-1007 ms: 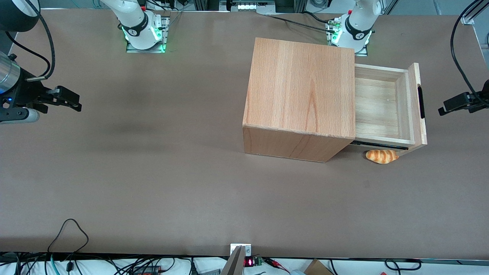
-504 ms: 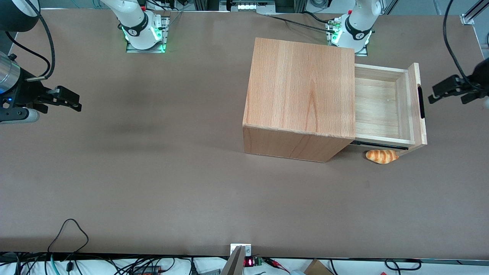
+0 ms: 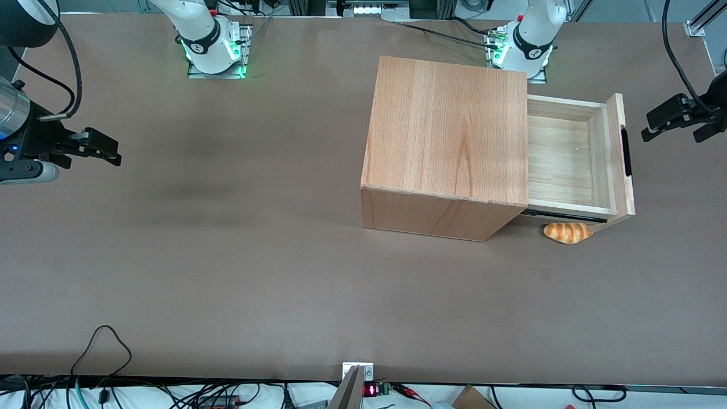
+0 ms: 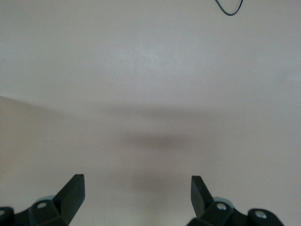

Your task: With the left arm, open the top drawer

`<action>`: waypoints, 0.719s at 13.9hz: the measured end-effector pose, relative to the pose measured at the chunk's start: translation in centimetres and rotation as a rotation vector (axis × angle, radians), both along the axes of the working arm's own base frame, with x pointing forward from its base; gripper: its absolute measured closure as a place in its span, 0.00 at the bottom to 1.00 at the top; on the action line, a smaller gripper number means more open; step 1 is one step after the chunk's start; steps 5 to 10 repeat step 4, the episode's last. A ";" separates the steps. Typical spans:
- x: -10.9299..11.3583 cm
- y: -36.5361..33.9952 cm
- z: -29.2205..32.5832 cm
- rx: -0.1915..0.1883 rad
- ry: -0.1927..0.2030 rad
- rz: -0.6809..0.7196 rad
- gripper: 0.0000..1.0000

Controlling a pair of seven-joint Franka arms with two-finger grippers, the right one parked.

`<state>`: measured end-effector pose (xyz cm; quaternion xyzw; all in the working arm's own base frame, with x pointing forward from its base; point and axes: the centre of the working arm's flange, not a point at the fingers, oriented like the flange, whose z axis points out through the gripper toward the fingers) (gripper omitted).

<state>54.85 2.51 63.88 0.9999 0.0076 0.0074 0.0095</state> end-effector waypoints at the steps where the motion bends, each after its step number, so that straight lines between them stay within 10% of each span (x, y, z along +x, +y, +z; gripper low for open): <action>1: 0.0 0.0 0.0 0.001 0.003 0.001 0.00; 10: -0.1 0.3 0.2 0.002 -0.001 0.006 0.00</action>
